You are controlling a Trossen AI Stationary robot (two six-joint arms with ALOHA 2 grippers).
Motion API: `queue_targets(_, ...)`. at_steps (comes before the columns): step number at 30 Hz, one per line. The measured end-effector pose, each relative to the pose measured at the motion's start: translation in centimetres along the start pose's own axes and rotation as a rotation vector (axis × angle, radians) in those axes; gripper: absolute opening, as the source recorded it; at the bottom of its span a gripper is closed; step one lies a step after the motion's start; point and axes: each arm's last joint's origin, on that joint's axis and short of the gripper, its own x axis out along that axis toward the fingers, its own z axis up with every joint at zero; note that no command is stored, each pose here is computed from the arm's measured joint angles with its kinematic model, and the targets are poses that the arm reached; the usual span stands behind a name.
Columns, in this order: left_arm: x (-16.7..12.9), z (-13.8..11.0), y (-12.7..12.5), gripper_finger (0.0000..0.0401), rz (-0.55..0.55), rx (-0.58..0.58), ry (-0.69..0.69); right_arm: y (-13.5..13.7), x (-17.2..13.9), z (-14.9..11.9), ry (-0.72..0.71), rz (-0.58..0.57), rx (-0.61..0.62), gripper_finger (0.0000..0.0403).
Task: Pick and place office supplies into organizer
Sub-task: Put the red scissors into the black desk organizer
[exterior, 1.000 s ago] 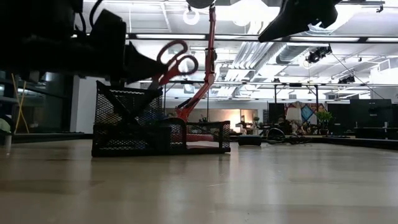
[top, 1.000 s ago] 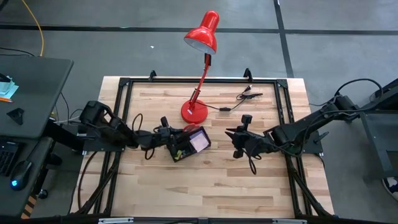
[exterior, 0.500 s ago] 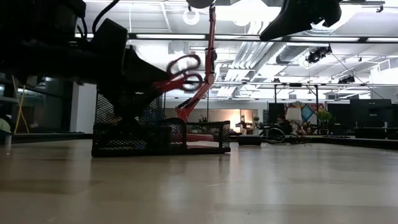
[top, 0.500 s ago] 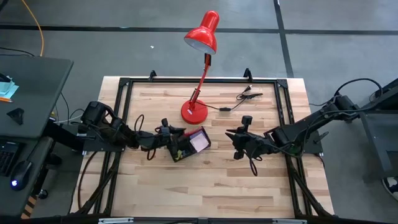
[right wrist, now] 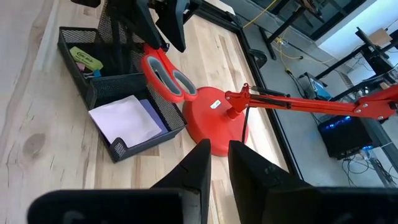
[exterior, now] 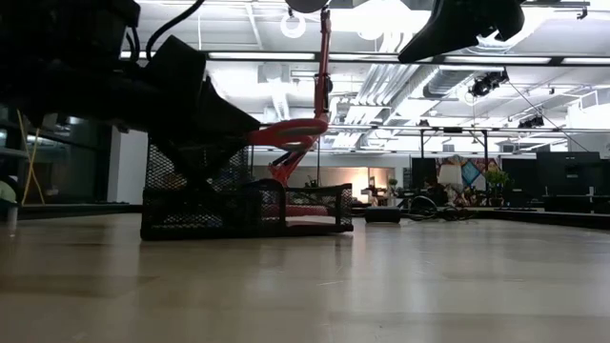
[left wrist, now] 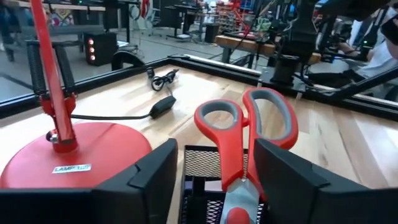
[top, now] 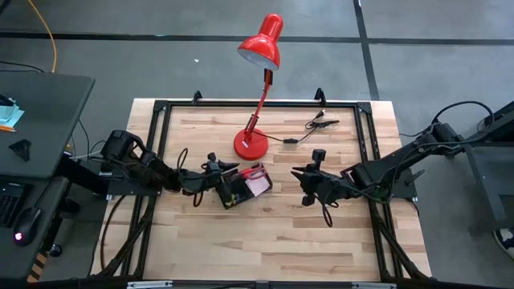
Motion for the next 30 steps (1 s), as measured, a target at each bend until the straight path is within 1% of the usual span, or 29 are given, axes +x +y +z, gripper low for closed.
queue_targets(4,-0.2,0.0,-0.3,0.0175,-0.022,0.024,-0.004,0.0,0.0,0.0,0.000,0.001,-0.027,0.0046)
queue_targets(6,-0.4,0.1,-0.4,0.0164,-0.014,0.031,-0.017,0.0,0.0,0.0,-0.001,0.005,-0.033,0.0046)
queue_targets(12,-0.5,0.1,-0.5,0.0135,-0.032,0.033,-0.024,0.2,0.0,-0.1,0.002,0.073,0.024,0.0048)
queue_targets(15,-0.5,0.2,-0.5,0.0128,-0.032,0.033,-0.026,0.2,0.0,-0.1,0.003,0.080,0.046,0.0046)
queue_targets(17,-0.5,0.3,-0.5,0.0127,-0.036,0.032,-0.036,0.2,0.2,-0.1,0.007,0.117,0.071,0.0044)
queue_targets(21,-0.5,0.4,-0.6,0.0127,-0.045,0.030,-0.050,-0.7,1.3,-0.3,0.046,0.253,0.223,0.0048)
queue_targets(24,-0.5,0.5,-0.6,0.0127,-0.052,0.026,-0.054,-1.8,2.4,-0.5,0.094,0.322,0.377,0.0062)
queue_targets(27,-0.6,0.6,-0.7,0.0127,-0.066,0.042,-0.067,-3.1,3.4,-1.1,0.157,0.361,0.495,0.0083)
queue_targets(28,-0.6,0.7,-0.7,0.0127,-0.083,0.038,-0.078,-3.4,3.7,-1.3,0.173,0.367,0.524,0.0091)
queue_targets(30,-0.6,1.1,-1.0,0.0127,-0.150,0.017,-0.105,-4.0,4.5,-1.5,0.191,0.354,0.584,0.0107)
